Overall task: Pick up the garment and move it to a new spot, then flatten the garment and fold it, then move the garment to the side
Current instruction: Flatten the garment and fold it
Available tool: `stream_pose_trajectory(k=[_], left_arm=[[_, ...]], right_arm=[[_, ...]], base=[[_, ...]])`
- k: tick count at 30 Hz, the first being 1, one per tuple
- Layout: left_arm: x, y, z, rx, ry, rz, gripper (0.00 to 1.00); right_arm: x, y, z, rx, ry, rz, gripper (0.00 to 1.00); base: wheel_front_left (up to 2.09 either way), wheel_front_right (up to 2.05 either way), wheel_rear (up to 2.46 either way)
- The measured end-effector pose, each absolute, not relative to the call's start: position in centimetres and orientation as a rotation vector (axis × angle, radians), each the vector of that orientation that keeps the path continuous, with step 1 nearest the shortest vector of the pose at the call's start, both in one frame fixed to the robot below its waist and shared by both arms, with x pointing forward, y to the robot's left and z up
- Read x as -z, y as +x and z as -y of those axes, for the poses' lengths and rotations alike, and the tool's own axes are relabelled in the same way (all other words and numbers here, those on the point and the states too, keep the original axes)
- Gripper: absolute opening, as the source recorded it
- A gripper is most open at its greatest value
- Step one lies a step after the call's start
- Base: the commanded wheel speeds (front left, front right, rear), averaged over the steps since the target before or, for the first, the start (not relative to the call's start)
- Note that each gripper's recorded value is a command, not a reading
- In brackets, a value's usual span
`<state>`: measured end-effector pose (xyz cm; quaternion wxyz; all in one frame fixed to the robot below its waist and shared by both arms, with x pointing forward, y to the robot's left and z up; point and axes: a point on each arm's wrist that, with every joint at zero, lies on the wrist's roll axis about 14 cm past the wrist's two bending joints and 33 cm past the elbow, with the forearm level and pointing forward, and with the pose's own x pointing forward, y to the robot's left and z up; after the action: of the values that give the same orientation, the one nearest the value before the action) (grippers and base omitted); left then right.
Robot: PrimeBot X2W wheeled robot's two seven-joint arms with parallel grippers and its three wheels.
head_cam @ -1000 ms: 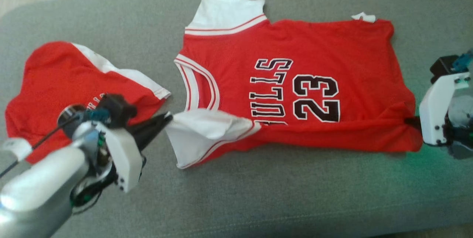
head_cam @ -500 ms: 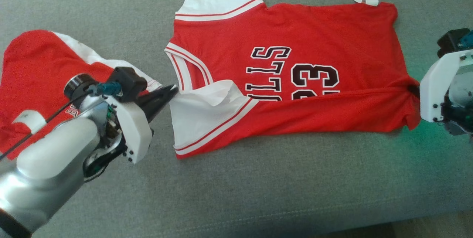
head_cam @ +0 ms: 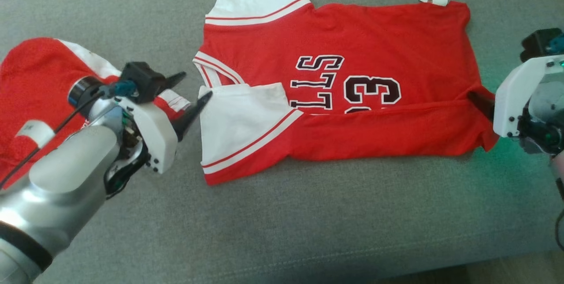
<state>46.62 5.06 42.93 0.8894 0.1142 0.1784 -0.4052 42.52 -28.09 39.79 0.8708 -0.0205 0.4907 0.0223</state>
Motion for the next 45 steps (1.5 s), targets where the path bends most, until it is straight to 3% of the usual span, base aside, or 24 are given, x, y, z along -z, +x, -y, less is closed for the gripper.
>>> stream_pose_trajectory(k=[4, 10, 19, 25, 32, 45], left_arm=[[-45.2, 47.9, -5.7, 0.755, 0.181, -0.282, 1.0], [-49.4, 49.0, -7.6, 0.569, 0.049, -0.146, 1.0], [-55.6, 46.2, -9.2, 0.359, -0.2, 0.065, 1.0], [-54.2, 42.8, -9.8, 0.276, -0.262, 0.071, 1.0], [-48.5, 39.3, -8.6, 0.271, -0.274, -0.066, 1.0], [-41.5, 38.4, -6.3, 0.342, -0.182, -0.278, 1.0]], right_arm=[[-42.2, 44.5, 27.8, -0.041, 0.005, -0.86, 1.0], [-49.2, 47.8, 25.1, -0.093, 0.074, -0.448, 1.0], [-52.3, 44.5, 22.6, -0.084, 0.137, -0.074, 1.0], [-51.8, 41.6, 21.6, -0.044, 0.144, 0.028, 1.0], [-49.1, 38.1, 21.2, 0.033, 0.213, 0.007, 1.0], [-49.7, 38.0, 22.0, 0.063, 0.19, 0.021, 1.0]], base=[[0.0, 0.0, 0.0], [0.0, 0.0, 0.0], [0.0, 0.0, 0.0], [0.0, 0.0, 0.0], [0.0, 0.0, 0.0], [0.0, 0.0, 0.0]])
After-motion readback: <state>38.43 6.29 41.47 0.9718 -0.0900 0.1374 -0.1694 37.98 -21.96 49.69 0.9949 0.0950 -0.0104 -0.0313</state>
